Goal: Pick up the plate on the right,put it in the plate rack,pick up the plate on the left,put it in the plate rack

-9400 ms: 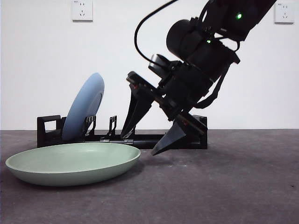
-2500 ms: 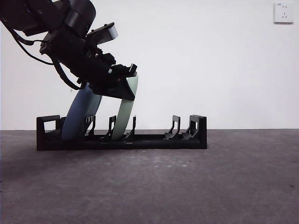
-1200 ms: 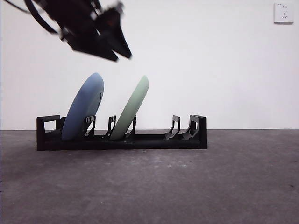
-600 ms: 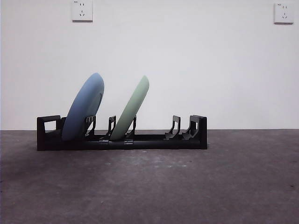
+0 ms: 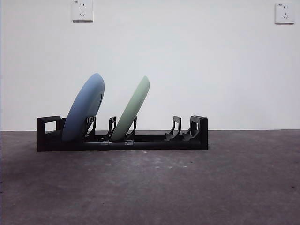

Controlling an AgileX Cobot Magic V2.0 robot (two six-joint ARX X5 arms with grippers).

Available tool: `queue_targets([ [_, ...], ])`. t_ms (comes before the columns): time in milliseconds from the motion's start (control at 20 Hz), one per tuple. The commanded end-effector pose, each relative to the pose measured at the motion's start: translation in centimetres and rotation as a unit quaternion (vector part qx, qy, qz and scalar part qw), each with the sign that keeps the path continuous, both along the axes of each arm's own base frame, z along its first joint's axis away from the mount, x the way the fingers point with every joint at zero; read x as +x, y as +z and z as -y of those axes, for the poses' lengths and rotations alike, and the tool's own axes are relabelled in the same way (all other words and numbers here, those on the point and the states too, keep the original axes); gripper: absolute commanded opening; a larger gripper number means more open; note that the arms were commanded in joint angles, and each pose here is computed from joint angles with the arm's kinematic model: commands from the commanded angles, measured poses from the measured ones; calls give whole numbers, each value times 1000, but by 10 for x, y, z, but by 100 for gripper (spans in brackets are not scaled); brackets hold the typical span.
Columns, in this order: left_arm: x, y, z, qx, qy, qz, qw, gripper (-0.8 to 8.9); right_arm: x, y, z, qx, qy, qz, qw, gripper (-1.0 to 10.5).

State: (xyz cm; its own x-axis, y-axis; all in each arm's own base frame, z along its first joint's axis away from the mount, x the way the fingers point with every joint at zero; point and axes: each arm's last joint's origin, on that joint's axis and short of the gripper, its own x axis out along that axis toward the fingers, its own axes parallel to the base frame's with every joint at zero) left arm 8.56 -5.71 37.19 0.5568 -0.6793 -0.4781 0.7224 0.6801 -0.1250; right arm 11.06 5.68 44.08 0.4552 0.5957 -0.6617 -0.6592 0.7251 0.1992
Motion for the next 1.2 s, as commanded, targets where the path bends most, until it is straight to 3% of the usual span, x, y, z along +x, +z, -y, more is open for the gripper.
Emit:
queue_targets([
  [50, 1, 1, 1, -2, 0, -2, 1000, 175, -1, -3, 0, -7, 5, -12, 1000, 247],
  [150, 1, 1, 1, -2, 0, -2, 1000, -24, -1, -3, 0, -7, 5, -12, 1000, 36],
  [200, 1, 1, 1, -1, 0, -1, 1000, -8, -1, -3, 0, -8, 6, -12, 1000, -18],
  [700, 7, -1, 4, 5, 0, -11, 1000, -4, 0, -4, 0, -3, -10, -21, 1000, 2],
  [1200, 27, -12, 15, 31, -1, -58, 998, -4, 3, -5, 6, -78, -88, 11, 993, 2],
])
